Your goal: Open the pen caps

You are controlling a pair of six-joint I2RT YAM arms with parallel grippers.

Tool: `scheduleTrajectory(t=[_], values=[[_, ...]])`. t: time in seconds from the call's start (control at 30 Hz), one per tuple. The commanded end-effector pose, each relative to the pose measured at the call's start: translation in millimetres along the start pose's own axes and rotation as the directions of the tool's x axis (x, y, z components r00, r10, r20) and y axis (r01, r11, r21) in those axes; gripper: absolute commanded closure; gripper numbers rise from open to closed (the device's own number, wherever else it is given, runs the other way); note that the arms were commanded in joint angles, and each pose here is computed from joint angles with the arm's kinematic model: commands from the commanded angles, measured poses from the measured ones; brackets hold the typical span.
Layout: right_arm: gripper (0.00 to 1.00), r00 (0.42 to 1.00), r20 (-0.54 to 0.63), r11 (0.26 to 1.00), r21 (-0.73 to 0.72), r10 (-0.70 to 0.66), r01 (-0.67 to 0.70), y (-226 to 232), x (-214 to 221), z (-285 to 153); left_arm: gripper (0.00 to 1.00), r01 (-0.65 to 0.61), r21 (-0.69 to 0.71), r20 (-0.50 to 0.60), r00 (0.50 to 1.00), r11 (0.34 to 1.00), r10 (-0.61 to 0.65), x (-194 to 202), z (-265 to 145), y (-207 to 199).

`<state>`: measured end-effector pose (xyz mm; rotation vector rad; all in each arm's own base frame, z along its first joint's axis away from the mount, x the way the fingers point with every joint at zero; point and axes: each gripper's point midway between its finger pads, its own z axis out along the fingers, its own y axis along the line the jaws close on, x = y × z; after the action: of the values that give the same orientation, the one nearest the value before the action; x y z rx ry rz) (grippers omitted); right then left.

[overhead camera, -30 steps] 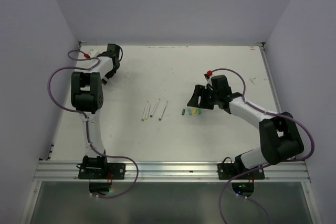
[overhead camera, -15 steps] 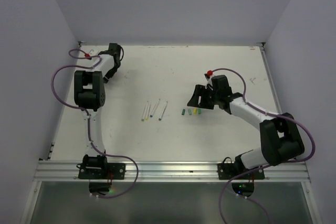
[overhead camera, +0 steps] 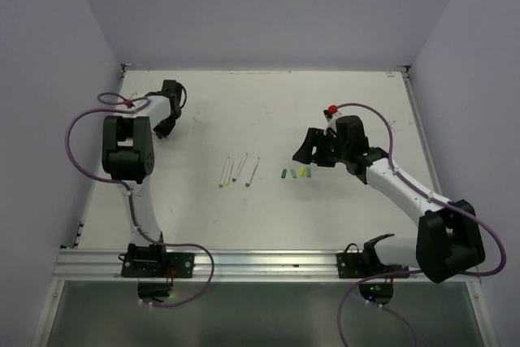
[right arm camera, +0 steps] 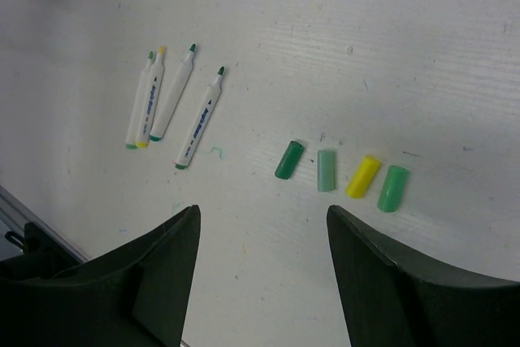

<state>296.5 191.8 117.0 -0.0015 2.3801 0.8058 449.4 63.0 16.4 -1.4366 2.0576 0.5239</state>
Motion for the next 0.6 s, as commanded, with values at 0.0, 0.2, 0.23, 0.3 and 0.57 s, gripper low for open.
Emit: scheduleTrajectory(t=[0.0, 0.2, 0.23, 0.3, 0.57], values=[[0.32, 0.999, 0.041, 1.000, -0.005, 0.010, -0.010, 7, -6, -14, 1.00, -0.021, -0.090, -0.121, 0.993, 0.996, 0.009, 35, -1, 46], [0.32, 0.999, 0.038, 1.000, -0.015, 0.011, -0.010, 12, -4, -25, 1.00, -0.036, -0.003, -0.048, 0.998, 0.999, 0.036, 24, -47, 72], [0.31, 0.999, 0.038, 1.000, -0.016, 0.009, -0.008, 12, -4, -26, 1.00, -0.048, 0.026, -0.012, 0.999, 0.999, 0.048, 21, -58, 73], [0.24, 0.999, 0.035, 1.000, -0.030, 0.006, -0.005, 15, -2, -28, 1.00, -0.093, 0.132, 0.095, 0.992, 0.987, 0.081, 14, -96, 70], [0.01, 0.987, -0.078, 0.948, -0.277, 0.144, -0.160, 54, 11, -14, 1.00, -0.260, 0.740, 0.191, 0.965, 0.620, 0.177, 60, -226, 61]])
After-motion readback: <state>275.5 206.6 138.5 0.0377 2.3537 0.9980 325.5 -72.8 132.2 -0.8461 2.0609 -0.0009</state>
